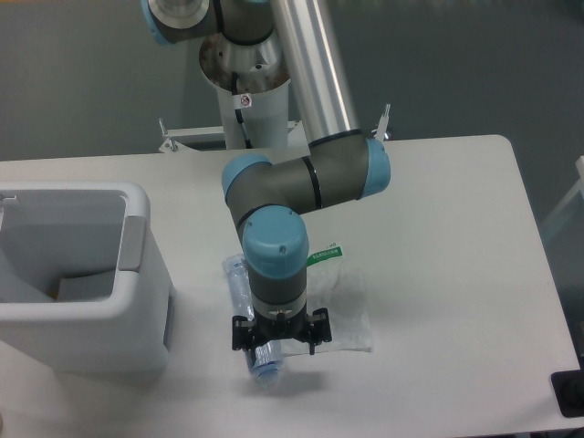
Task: Place the trash in the trash can
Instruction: 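Close the gripper around the bottle's cap end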
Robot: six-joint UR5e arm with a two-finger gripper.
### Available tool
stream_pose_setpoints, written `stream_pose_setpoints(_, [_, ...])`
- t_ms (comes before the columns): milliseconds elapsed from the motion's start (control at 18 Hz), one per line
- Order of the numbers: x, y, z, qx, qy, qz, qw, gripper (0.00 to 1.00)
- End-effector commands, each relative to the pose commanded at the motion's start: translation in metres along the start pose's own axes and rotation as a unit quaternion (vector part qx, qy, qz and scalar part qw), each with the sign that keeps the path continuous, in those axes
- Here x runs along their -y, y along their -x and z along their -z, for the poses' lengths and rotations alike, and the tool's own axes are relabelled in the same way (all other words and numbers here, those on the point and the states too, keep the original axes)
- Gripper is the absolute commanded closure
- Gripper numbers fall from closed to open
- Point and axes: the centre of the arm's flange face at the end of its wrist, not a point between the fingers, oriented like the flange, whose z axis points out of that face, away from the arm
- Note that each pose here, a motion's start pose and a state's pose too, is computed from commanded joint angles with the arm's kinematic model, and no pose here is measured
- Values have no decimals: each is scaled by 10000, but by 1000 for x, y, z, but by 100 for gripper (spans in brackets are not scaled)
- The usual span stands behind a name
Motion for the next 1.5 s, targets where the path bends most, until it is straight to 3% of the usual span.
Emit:
stream_pose_setpoints(1222, [-1,-16,-48,-62,300,96,9995,0])
stream_pose_setpoints(1500, [-2,-16,-51,-67,330,97,9994,9])
